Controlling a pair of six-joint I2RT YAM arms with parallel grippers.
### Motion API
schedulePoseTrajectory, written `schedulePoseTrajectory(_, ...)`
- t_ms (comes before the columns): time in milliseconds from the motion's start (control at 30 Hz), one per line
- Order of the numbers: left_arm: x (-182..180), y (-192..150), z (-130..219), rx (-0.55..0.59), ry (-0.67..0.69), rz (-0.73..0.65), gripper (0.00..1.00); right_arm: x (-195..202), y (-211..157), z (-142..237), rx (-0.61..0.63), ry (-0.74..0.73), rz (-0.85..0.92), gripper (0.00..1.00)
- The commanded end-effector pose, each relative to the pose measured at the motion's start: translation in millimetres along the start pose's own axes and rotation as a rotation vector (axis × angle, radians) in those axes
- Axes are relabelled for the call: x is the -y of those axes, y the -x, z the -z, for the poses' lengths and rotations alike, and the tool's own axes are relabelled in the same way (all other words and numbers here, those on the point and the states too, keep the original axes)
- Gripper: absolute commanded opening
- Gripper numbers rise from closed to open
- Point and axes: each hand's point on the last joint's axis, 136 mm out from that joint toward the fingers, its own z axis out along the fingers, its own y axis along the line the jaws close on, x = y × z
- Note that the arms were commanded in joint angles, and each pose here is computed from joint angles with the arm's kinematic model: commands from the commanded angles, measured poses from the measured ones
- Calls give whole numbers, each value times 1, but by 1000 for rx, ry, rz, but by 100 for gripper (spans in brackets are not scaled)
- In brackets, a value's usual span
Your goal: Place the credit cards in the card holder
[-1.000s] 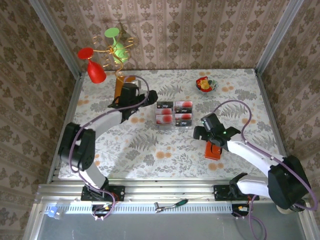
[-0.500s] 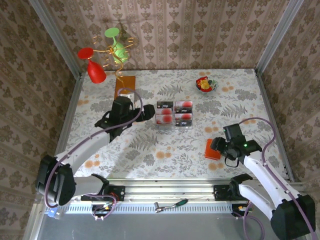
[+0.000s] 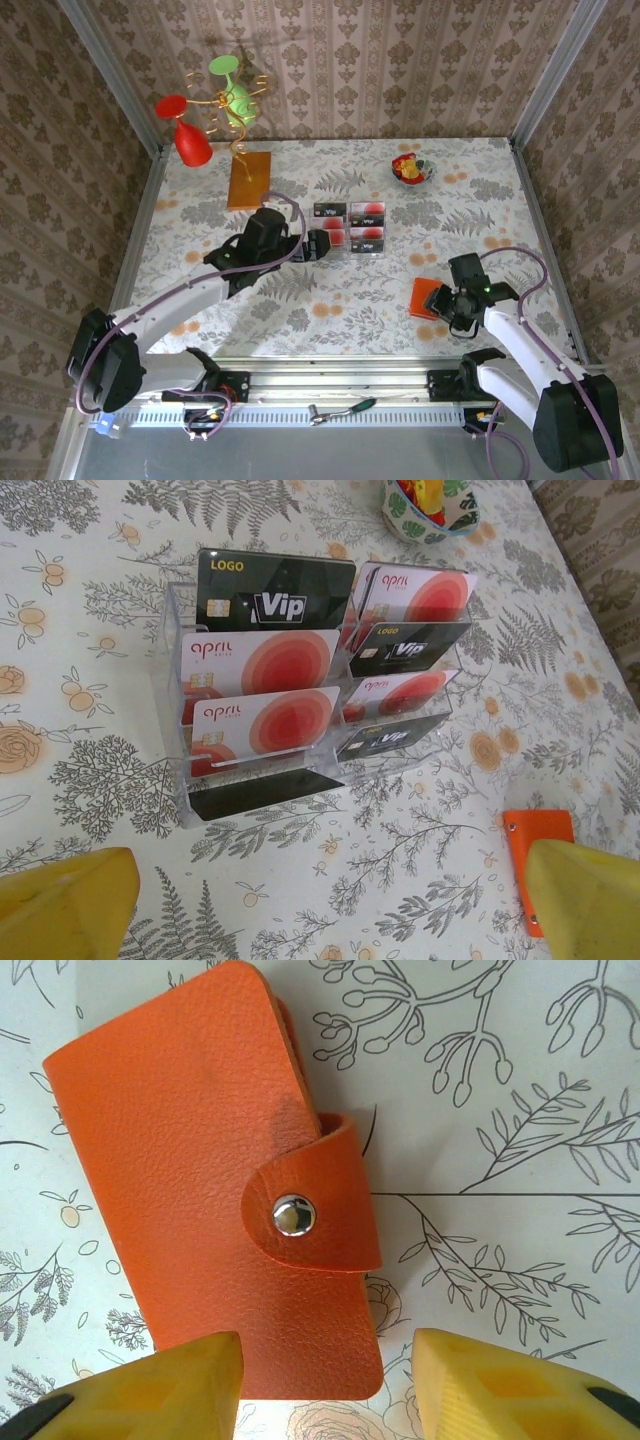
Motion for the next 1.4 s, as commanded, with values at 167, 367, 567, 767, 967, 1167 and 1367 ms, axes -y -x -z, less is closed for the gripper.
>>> schedulePoseTrajectory(167,5,0,-6,-3,15,-17,100,1,-8,-7,-25,28,-35,44)
schedulePoseTrajectory(367,6,-3,-6,-8,14,-24,100,-1,-7,-7,-17,53,-41,37)
schedulePoseTrajectory(567,7,-3,-6,-8,16,-27,100,-1,-7,-7,-15,68,-47,33)
schedulePoseTrajectory(767,8,-5,-7,-16,14,-22,100,0,-7,-10,-19,77,-57,18)
schedulePoseTrajectory(967,3,-11,-7,-31,28,29,100,-5,-7,-7,-15,114,-51,0)
schedulePoseTrajectory(1167,-19,-20,2,-21,92,184,100,-53,-4,16,-35,352,8,0)
schedulePoseTrajectory(1367,-10,-20,10,-12,28,168,100,-123,-5,57,-63,618,74,0)
